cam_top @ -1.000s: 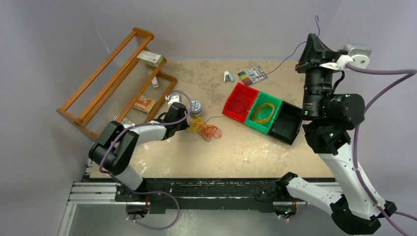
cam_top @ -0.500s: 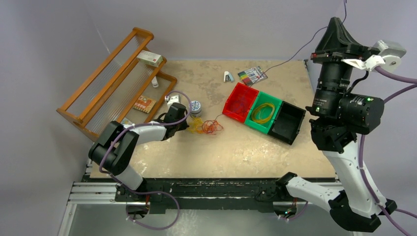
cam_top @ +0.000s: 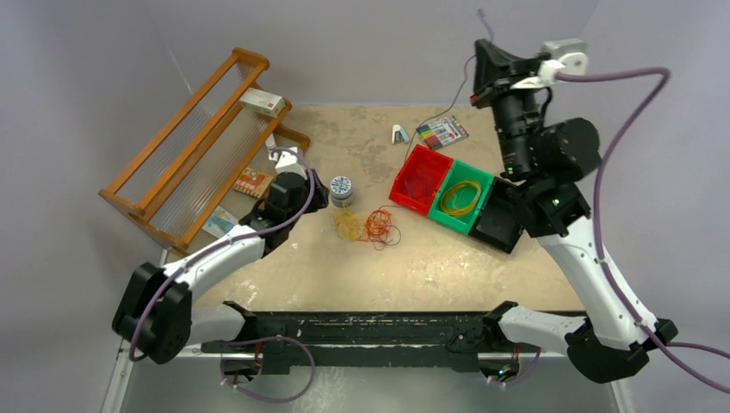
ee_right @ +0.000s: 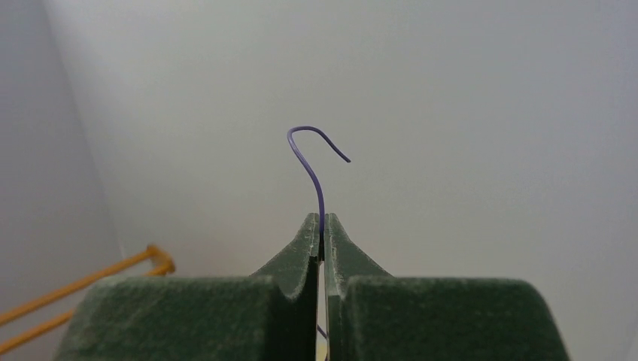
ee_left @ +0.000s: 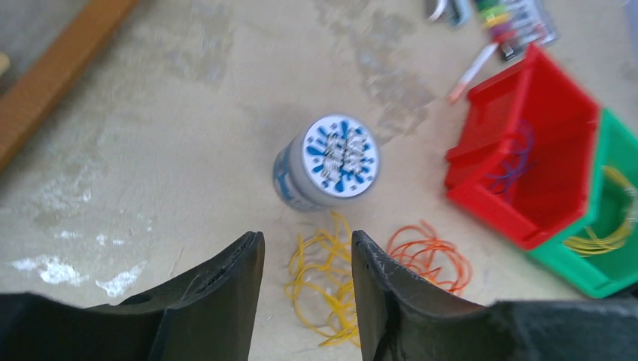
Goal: Untangle the cables
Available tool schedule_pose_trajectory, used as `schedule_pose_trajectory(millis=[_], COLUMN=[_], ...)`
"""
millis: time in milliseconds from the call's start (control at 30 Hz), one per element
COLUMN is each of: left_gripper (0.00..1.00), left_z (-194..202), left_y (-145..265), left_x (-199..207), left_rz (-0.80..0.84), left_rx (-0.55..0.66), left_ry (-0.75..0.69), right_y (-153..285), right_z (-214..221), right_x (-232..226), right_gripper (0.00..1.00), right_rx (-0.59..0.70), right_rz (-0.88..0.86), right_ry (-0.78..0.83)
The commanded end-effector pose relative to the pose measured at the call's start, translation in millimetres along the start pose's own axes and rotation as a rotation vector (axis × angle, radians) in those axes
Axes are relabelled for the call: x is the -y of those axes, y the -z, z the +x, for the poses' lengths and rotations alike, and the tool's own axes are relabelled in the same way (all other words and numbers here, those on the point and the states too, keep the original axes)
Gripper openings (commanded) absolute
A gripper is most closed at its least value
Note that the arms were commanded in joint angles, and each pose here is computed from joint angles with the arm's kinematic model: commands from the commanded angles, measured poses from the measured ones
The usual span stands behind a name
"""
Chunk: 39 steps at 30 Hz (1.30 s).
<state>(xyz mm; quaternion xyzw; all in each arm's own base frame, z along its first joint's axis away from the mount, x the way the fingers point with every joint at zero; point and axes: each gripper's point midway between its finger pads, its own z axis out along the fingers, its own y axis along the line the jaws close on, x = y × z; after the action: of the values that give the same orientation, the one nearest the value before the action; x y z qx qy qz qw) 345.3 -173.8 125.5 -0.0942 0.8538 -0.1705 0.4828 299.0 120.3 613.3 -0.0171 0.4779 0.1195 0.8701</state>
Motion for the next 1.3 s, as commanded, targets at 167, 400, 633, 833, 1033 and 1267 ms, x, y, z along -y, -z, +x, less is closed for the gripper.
schedule_pose_trajectory(millis=[167,400,633,833,1033,1267], left_gripper=[0.53,0.55,0.60,0.61,0.51,0.14], left_z=[-60.3,-14.1,28.1,55.4,66.2,56.2], left_y=[48.9,51.6,50.2,31.4,8.6,-3.0], left_x=[77.3,117.2,133.0,126.5,124.9,130.7], left_rz=[0.417,0.617,0.733,0.675,0.630,0.590], left_rx=[0.193,0.158,0.149,0.087,0.060,0.063], left_ry=[-0.087,-0.183,-0.295,-0.393,-0.400,-0.405], right_y=[-4.2,-8.8,-5.8,-3.8,-1.6,4.1], right_z=[38.9,54.2,68.6,69.6,70.7,74.2], right_x=[-33.8,-38.2,-41.3,-40.4,-41.6,-44.6], right_gripper=[0.00,0.00,0.00,0.00,0.00,0.00], right_rx=[-0.107,-0.176,-0.224,-0.225,-0.232,-0.244], right_rz=[-0.128,-0.133,-0.150,-0.149,-0.158,-0.174], right_ry=[-0.086,-0.080,-0.070,-0.066,-0.070,-0.093])
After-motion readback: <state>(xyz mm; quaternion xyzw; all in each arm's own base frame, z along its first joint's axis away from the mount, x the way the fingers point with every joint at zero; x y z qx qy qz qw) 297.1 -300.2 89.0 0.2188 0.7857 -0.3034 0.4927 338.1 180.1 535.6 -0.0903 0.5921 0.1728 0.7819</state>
